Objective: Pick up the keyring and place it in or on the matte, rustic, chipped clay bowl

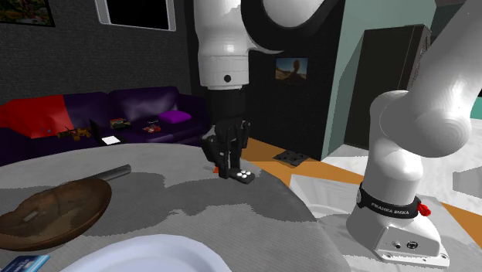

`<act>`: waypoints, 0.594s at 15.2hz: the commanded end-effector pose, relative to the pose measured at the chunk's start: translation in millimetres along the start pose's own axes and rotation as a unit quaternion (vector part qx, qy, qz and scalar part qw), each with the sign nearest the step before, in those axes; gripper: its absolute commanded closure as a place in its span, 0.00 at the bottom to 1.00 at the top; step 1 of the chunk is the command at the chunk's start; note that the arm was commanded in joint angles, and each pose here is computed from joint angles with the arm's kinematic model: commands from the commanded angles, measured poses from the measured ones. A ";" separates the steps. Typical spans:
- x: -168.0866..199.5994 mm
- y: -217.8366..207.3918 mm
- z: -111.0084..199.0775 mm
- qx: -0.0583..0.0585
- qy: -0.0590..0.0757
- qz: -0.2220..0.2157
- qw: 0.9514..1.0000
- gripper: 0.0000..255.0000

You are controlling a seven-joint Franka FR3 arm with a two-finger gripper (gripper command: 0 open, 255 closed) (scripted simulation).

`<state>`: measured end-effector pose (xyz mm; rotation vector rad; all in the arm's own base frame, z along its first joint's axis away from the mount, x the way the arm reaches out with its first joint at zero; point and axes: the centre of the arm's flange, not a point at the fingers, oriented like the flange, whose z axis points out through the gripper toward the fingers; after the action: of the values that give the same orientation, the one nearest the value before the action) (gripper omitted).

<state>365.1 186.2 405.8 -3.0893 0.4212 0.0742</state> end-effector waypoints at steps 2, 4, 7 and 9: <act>-1.1 -0.4 -17.1 0.000 0.000 0.000 1.000 1.00; -1.6 -0.5 -27.7 0.000 0.000 0.000 1.000 1.00; -2.4 -0.8 -43.5 0.000 0.000 0.000 1.000 1.00; -3.0 -1.0 -54.0 0.000 0.000 0.000 1.000 1.00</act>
<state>366.1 186.8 453.1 -3.0893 0.4212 0.0744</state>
